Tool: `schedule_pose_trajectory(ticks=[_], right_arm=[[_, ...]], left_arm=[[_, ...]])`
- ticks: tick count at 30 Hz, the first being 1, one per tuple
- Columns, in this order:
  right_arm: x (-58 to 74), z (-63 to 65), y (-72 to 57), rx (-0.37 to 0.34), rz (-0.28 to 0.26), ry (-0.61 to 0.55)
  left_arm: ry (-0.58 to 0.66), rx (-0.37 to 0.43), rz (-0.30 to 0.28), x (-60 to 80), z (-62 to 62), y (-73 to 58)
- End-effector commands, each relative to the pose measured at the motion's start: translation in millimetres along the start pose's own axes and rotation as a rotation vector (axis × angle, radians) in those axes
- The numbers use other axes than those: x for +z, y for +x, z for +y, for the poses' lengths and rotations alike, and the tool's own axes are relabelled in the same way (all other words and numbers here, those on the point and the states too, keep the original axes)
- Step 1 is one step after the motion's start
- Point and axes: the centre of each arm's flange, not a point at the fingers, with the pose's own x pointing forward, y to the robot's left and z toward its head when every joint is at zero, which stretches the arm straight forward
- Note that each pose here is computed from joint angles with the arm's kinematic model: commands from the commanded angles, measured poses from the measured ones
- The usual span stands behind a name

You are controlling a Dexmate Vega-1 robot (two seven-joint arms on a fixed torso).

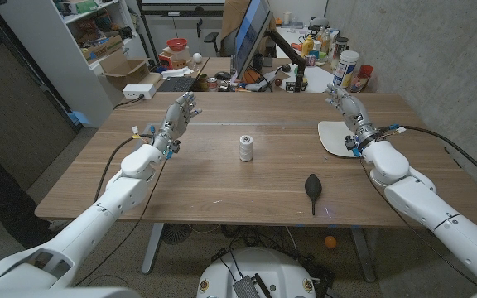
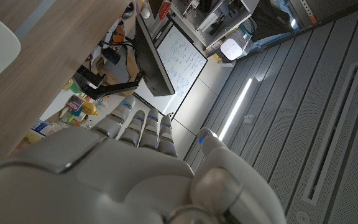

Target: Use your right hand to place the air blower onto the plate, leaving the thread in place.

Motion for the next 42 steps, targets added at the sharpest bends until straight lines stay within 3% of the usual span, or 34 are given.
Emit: schedule_pose_trajectory(ticks=[1, 10, 18, 24, 32, 42], right_arm=[[26.8, -22.5, -32.8, 0.009, -0.055, -0.212], [54.4, -31.7, -64.2, 0.022, -0.097, -0.368], [79.5, -30.2, -92.5, 0.047, -0.12, -0.527], [99.1, -21.4, -116.7, 0.059, -0.122, -0.69], [111.7, -8.9, -138.8, 0.054, -0.1, -0.828], [126.2, 19.8, -159.3, -0.03, -0.033, -1.145]], left_arm=[[0.014, -0.009, 0.008, 1.9, -2.5, 1.5], [0.011, -0.028, 0.01, 0.1, -9.7, 6.1], [0.014, -0.042, 0.017, -3.9, -15.0, 8.7], [0.016, -0.047, 0.02, -5.2, -16.3, 9.3], [0.02, -0.058, 0.024, -5.3, -17.0, 10.8], [0.021, -0.065, 0.036, -8.8, -15.4, 14.2]])
